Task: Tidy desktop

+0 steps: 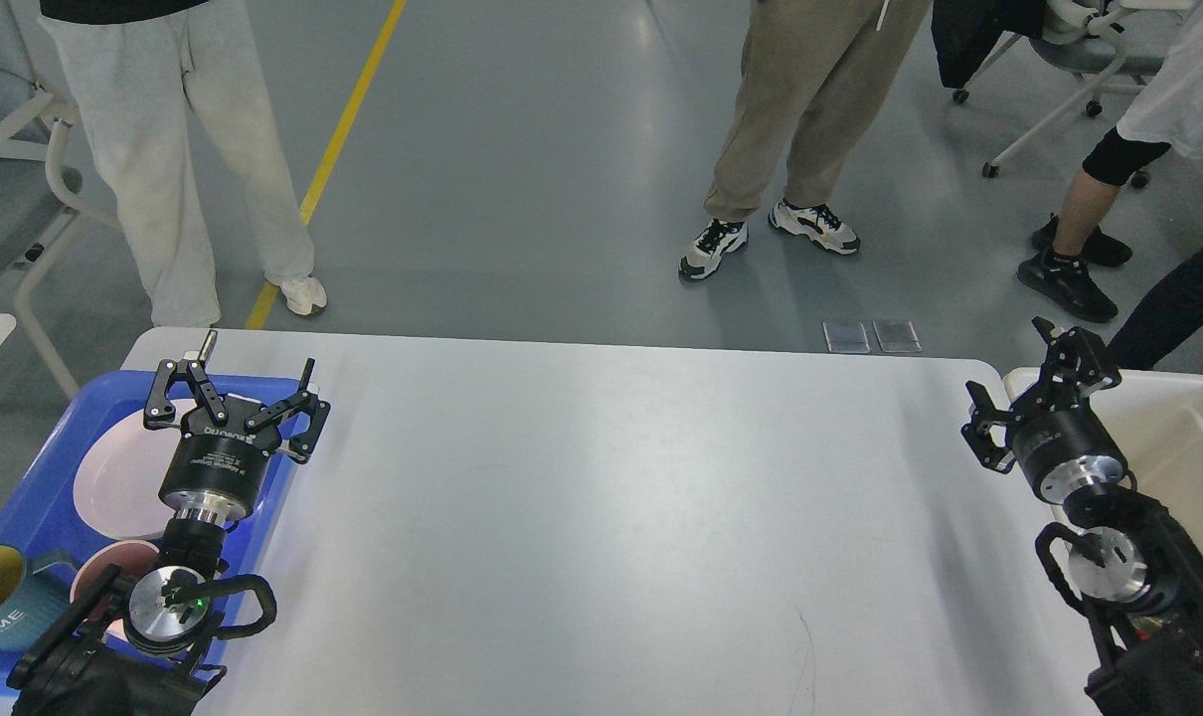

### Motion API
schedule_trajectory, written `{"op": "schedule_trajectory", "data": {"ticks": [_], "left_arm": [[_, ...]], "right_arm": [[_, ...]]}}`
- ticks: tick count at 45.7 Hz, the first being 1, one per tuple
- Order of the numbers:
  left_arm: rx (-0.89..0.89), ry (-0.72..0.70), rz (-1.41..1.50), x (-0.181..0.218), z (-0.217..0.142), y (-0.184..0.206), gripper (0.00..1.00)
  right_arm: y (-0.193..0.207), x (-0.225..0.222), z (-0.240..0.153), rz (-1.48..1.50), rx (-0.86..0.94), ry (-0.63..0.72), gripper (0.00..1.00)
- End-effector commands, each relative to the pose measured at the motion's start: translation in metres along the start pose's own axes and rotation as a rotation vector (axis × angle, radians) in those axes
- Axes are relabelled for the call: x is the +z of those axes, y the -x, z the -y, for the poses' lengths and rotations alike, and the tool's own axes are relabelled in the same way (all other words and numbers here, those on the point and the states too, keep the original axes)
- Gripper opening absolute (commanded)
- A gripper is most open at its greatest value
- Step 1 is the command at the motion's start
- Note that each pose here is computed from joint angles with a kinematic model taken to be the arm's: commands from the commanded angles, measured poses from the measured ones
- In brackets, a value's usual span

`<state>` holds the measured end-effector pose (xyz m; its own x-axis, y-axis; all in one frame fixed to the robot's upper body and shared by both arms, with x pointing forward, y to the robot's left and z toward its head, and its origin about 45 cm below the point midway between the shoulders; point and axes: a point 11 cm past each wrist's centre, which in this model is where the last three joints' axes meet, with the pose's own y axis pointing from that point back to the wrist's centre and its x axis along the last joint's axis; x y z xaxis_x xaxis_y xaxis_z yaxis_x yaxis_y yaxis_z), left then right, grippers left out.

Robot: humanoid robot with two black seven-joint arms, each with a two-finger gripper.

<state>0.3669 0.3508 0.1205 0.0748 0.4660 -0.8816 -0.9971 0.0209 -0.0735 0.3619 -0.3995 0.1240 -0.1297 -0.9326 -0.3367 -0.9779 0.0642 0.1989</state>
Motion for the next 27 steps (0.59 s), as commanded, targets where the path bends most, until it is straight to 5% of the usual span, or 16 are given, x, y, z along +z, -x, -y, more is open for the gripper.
{"op": "schedule_trajectory", "data": {"ticks": [1, 27], "left_arm": [[0.001, 0.000, 0.000, 0.000, 0.000, 0.000, 0.96], [0.001, -0.001, 0.001, 0.000, 0.000, 0.000, 0.96]], "right_arm": [[0.010, 0.013, -0.005, 0.038, -0.019, -0.050, 1.00], [-0.001, 0.027, -0.012, 0.258, 0.032, -0.104, 1.00]]}}
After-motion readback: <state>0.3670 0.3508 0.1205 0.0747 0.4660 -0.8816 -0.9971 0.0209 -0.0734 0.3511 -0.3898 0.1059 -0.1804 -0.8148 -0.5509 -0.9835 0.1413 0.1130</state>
